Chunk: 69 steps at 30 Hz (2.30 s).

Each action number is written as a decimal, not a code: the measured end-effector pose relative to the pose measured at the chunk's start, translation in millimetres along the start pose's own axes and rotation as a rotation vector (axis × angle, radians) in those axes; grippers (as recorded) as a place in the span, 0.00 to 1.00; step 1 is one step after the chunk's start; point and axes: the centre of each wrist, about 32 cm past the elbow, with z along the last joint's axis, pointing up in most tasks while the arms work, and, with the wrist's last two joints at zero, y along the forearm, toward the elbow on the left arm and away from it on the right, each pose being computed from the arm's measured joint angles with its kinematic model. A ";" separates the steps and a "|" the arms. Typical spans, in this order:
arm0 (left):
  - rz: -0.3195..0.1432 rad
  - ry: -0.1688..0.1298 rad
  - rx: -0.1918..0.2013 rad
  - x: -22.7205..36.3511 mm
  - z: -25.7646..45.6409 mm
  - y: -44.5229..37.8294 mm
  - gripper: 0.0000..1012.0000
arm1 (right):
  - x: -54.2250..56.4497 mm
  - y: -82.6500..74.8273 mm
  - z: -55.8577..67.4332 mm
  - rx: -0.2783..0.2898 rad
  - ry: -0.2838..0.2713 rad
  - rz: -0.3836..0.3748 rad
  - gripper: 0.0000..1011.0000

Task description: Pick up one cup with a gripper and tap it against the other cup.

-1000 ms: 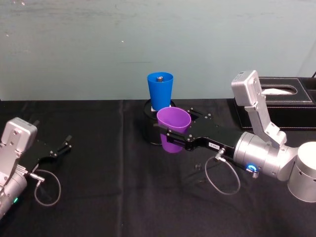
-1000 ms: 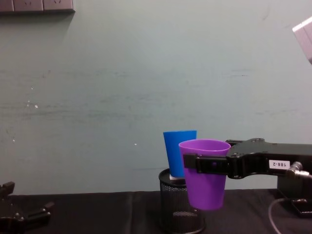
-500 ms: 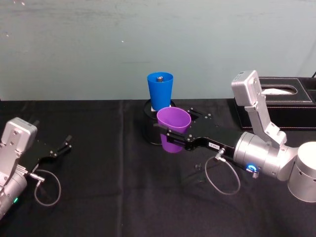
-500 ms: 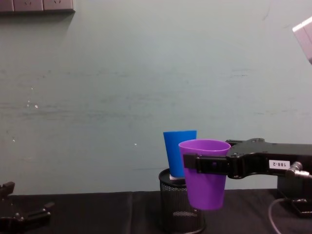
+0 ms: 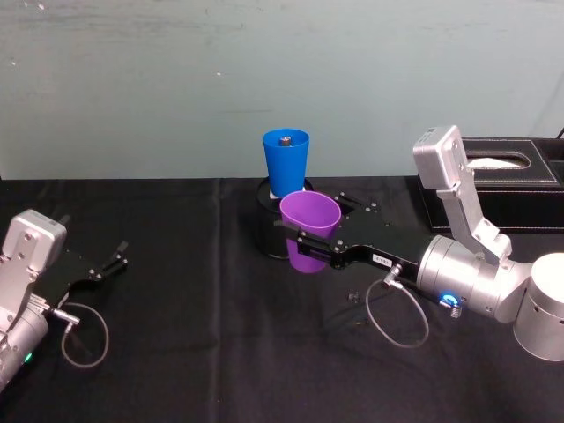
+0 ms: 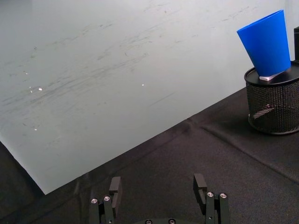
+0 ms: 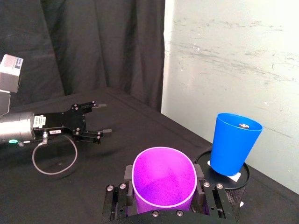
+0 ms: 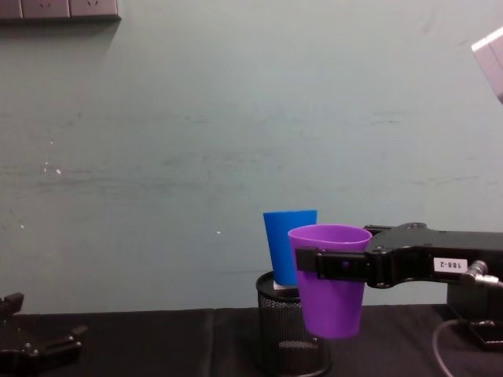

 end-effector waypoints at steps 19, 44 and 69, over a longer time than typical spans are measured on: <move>0.000 0.000 0.000 0.0 0.0 0.0 0.99 | 0.0 0.0 0.0 0.000 0.000 0.000 0.72; 0.000 0.000 0.000 0.0 0.0 0.0 0.99 | 15.7 22.5 4.2 0.004 0.035 0.017 0.72; 0.000 0.000 0.000 0.0 0.0 0.0 0.99 | 45.6 71.8 7.3 -0.007 0.092 -0.016 0.72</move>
